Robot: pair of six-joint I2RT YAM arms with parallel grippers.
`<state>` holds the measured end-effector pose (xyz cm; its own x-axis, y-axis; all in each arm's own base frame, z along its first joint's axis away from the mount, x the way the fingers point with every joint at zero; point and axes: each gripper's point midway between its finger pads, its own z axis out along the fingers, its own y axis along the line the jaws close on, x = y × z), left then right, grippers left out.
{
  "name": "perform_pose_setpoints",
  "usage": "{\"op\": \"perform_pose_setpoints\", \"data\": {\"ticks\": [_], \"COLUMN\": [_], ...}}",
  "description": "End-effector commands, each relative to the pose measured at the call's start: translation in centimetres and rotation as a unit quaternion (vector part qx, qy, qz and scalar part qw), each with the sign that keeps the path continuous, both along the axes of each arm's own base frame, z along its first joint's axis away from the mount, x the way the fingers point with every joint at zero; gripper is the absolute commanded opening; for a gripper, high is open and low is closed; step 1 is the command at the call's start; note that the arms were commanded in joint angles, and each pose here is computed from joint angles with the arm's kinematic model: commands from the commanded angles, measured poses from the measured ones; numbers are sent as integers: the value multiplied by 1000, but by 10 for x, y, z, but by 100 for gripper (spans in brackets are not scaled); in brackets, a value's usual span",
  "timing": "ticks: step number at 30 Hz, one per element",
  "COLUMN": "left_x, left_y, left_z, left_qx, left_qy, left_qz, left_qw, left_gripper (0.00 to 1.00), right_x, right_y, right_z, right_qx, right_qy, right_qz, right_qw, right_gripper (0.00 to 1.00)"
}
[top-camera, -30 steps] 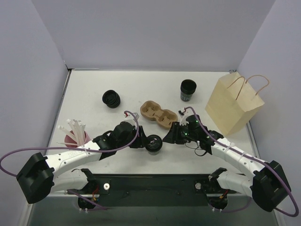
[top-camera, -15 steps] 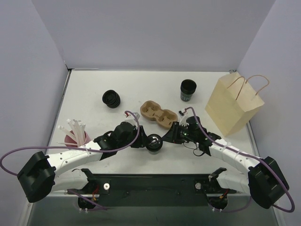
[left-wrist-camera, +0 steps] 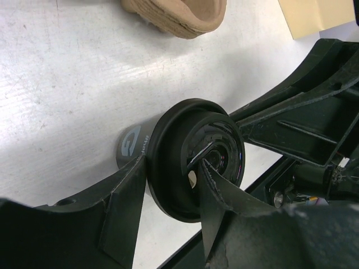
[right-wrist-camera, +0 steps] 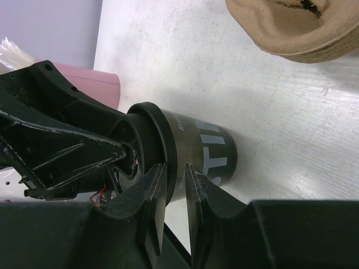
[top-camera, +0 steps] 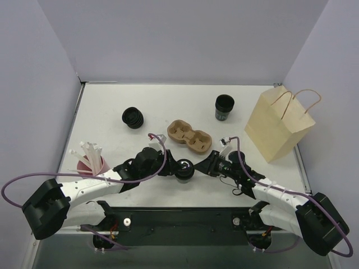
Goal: Pack the takeout coffee
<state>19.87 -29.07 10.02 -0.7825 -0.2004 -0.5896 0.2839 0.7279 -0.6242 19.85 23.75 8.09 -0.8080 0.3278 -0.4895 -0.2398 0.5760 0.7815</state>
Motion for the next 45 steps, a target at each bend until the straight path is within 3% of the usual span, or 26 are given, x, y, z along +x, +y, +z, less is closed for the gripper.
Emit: {"op": "perform_pose_setpoints", "data": {"ticks": [1, 7, 14, 36, 45], "left_x": [-22, -12, -10, -14, -16], "left_y": [46, 34, 28, 25, 25], "left_z": [-72, -59, -60, -70, -77], "left_qx": [163, 183, 180, 162, 162], "left_qy": [39, 1, -12, -11, -2], "left_qz": [-31, -82, -108, -116, -117], "left_qw": [985, 980, 978, 980, 980], "left_gripper": [49, 50, 51, 51, 51], "right_x": [-43, -18, 7, 34, 27], "right_y": [-28, -22, -26, -5, -10], "right_z": [-62, 14, 39, 45, 13], "right_qx": [-97, -73, -73, -33, -39], "right_qy": [99, 23, 4, 13, 43], "right_qz": [5, 2, -7, 3, -6], "right_qw": [990, 997, 997, 999, 998], "right_gripper": [20, 26, 30, 29, 29]}}
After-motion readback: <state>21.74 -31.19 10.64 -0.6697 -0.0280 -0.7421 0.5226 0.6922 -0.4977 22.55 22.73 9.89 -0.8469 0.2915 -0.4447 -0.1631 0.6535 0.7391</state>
